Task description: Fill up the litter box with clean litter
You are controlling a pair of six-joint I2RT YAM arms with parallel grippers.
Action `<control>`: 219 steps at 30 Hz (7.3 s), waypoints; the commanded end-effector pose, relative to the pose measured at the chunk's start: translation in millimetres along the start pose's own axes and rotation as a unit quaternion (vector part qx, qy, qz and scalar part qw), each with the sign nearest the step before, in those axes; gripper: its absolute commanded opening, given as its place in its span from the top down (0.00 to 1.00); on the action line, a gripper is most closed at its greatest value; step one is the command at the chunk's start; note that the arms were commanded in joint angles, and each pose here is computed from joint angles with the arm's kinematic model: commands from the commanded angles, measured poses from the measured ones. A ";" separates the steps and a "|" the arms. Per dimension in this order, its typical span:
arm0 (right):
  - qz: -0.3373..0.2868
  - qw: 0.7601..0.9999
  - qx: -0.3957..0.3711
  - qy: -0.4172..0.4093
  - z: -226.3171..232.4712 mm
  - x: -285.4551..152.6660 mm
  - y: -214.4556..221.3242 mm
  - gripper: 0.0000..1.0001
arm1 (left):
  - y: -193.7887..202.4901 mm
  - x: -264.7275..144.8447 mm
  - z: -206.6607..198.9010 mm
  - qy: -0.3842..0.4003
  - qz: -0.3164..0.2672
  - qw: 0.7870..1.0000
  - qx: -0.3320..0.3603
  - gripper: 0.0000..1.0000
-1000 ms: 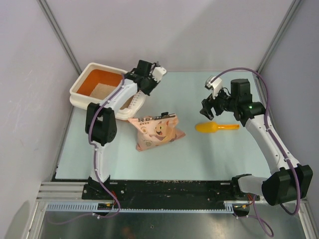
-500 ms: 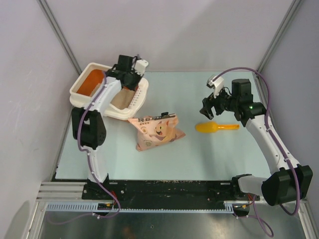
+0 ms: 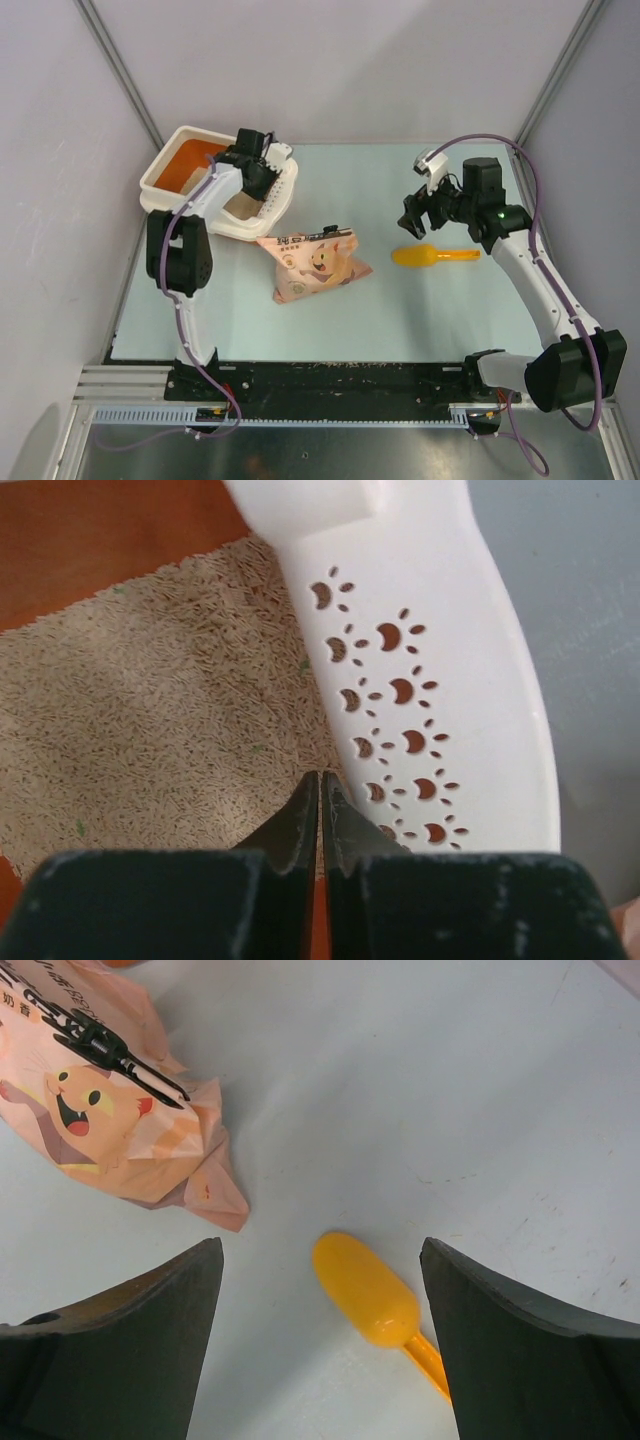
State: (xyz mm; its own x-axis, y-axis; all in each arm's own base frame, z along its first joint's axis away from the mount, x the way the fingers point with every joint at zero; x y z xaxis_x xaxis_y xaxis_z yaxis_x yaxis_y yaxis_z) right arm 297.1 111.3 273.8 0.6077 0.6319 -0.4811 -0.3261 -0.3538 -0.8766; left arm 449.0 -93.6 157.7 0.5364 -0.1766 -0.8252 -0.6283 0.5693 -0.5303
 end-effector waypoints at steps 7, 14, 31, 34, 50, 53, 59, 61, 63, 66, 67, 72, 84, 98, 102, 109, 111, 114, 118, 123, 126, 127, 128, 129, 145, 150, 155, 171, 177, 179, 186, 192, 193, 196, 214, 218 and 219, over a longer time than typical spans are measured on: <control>-0.017 1.000 0.004 0.023 -5.1 -12.3 1.7 0.15 | -25.4 14.7 -57.1 0.070 -0.015 0.996 0.046 0.93; -0.015 0.999 0.023 0.035 -7.8 -21.0 9.4 0.15 | -54.3 32.3 -94.9 0.103 -0.030 0.992 0.074 0.93; -0.018 0.998 0.052 0.026 -11.5 -11.7 12.1 0.13 | -135.4 -22.4 -130.4 0.127 -0.136 0.978 0.095 0.92; -0.013 0.998 0.059 0.029 -16.0 -4.0 14.8 0.13 | -142.2 -82.0 -104.2 0.126 -0.189 0.971 0.077 0.90; 0.009 0.981 0.185 0.059 -33.8 53.0 31.8 0.15 | 7.0 -152.1 183.6 -0.142 -0.163 0.954 -0.206 0.95; 0.011 0.976 0.207 0.067 -38.8 65.0 34.3 0.14 | 29.9 -121.3 186.6 -0.124 -0.126 0.963 -0.202 0.95; 0.010 0.973 0.223 0.056 -35.7 75.3 32.0 0.14 | 48.9 -78.0 177.5 -0.092 -0.083 0.966 -0.227 0.91; 0.015 0.973 0.225 0.053 -33.9 76.0 33.6 0.14 | 57.4 -63.6 177.1 -0.102 -0.054 0.969 -0.220 0.91; 0.019 0.973 0.223 0.052 -33.3 76.6 35.1 0.14 | 70.2 -45.9 176.3 -0.100 -0.027 0.970 -0.222 0.91; 0.018 0.973 0.224 0.056 -35.9 75.7 35.5 0.14 | 76.6 -28.9 170.1 -0.075 -0.017 0.973 -0.216 0.91; 0.017 0.973 0.224 0.057 -36.5 75.5 35.4 0.14 | 75.9 -26.4 168.3 -0.066 -0.020 0.975 -0.212 0.91; 0.020 0.973 0.224 0.059 -38.5 74.0 37.4 0.14 | 76.6 -8.7 152.4 -0.010 -0.021 0.980 -0.199 0.91; 0.016 0.970 0.231 0.071 -51.4 66.8 40.7 0.13 | 82.0 -1.3 69.5 0.132 -0.019 0.977 -0.166 0.87; 0.013 0.969 0.234 0.077 -59.6 60.9 43.2 0.12 | 69.4 0.6 22.2 0.168 -0.006 0.977 -0.133 0.82; 0.006 0.974 0.217 0.070 -57.6 53.2 38.4 0.12 | 78.0 -2.7 30.9 0.128 0.017 0.983 -0.133 0.80; -0.011 0.994 0.100 -0.049 -17.7 26.3 16.3 0.12 | 96.8 -78.7 65.1 0.062 -0.038 0.980 -0.186 0.51; 0.004 0.994 0.071 -0.077 -1.8 23.9 15.6 0.11 | 100.3 -96.2 62.0 0.070 -0.062 0.978 -0.185 0.39; 0.020 0.994 -0.001 -0.104 21.5 22.9 9.1 0.08 | 91.2 -136.5 38.2 0.099 -0.137 0.979 -0.113 0.25; 0.029 0.989 -0.086 -0.114 40.9 28.7 -1.7 0.08 | 69.6 -184.7 -1.9 0.132 -0.248 0.959 0.044 0.17; 0.025 0.988 -0.099 -0.118 49.7 53.8 -22.6 0.01 | 47.9 -194.3 -75.9 0.170 -0.269 0.926 0.204 0.15; 0.016 0.992 -0.070 -0.102 44.9 64.7 -34.7 0.00 | 44.9 -178.1 -104.4 0.208 -0.250 0.915 0.239 0.18; 0.011 0.990 -0.076 -0.121 48.9 66.6 -36.7 0.00 | 44.8 -172.8 -108.0 0.212 -0.241 0.916 0.242 0.19; 0.010 0.988 -0.081 -0.133 50.8 66.9 -37.6 0.00 | 43.6 -168.8 -111.7 0.219 -0.235 0.915 0.243 0.20; 0.005 0.985 -0.089 -0.146 53.3 67.7 -41.3 0.01 | 41.1 -165.5 -118.3 0.228 -0.231 0.912 0.249 0.21; 0.044 0.952 -0.183 -0.241 94.2 83.5 -31.3 0.14 | 37.3 -109.3 -147.6 0.314 -0.169 0.905 0.233 0.63; 0.026 0.943 -0.227 -0.241 94.5 91.3 -35.9 0.18 | 46.3 -113.8 -155.0 0.334 -0.160 0.907 0.199 0.85; 0.005 0.923 -0.279 -0.263 103.3 95.1 -38.7 0.24 | 46.3 -122.8 -157.9 0.342 -0.167 0.906 0.184 0.99; -0.013 0.911 -0.300 -0.283 123.3 120.0 -39.1 0.44 | 41.7 -126.8 -158.1 0.345 -0.172 0.908 0.164 1.00; -0.009 0.907 -0.314 -0.282 125.9 125.5 -35.7 0.49 | 41.2 -126.2 -157.3 0.348 -0.170 0.908 0.157 1.00; -0.007 0.906 -0.316 -0.282 125.6 126.4 -33.6 0.52 | 40.7 -126.1 -157.4 0.348 -0.171 0.908 0.156 1.00; -0.005 0.903 -0.328 -0.277 125.5 126.8 -32.0 0.62 | 41.1 -126.0 -157.8 0.350 -0.169 0.908 0.153 1.00; 0.004 0.899 -0.347 -0.268 121.9 129.6 -25.7 0.59 | 38.7 -123.5 -156.6 0.350 -0.169 0.909 0.153 1.00; 0.005 0.899 -0.348 -0.267 121.5 130.2 -24.7 0.59 | 38.0 -123.5 -156.2 0.349 -0.169 0.909 0.154 1.00; 0.005 0.899 -0.348 -0.265 121.2 130.3 -24.6 0.59 | 36.9 -123.4 -156.0 0.349 -0.169 0.909 0.152 1.00; -0.029 0.892 -0.363 -0.267 125.8 114.3 -40.7 1.00 | 33.3 -119.5 -152.7 0.347 -0.165 0.912 0.146 1.00; -0.052 0.890 -0.368 -0.265 127.5 90.2 -54.0 1.00 | 32.6 -119.0 -153.1 0.349 -0.166 0.911 0.145 1.00; -0.055 0.889 -0.370 -0.263 126.8 85.1 -56.4 1.00 | 33.1 -118.6 -152.8 0.349 -0.166 0.911 0.145 1.00</control>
State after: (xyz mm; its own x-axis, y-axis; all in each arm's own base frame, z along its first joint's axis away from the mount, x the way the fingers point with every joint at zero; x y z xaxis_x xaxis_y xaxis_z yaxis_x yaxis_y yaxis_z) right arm 291.2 277.7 232.0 0.1112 0.7915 -0.6009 0.3108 -0.6020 -0.7355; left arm 273.1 -166.7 189.4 0.1196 -0.7315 -0.6713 -0.2989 0.6183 -0.7269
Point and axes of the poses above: each gripper's point midway between its finger pads, its own x axis out along the fingers, its own z axis along the line the jaws close on, y = z × x, the point moved 6 cm from there along -x, back along the fingers, and after that the axes turned 2 degrees about x, right-handed, at the moved point
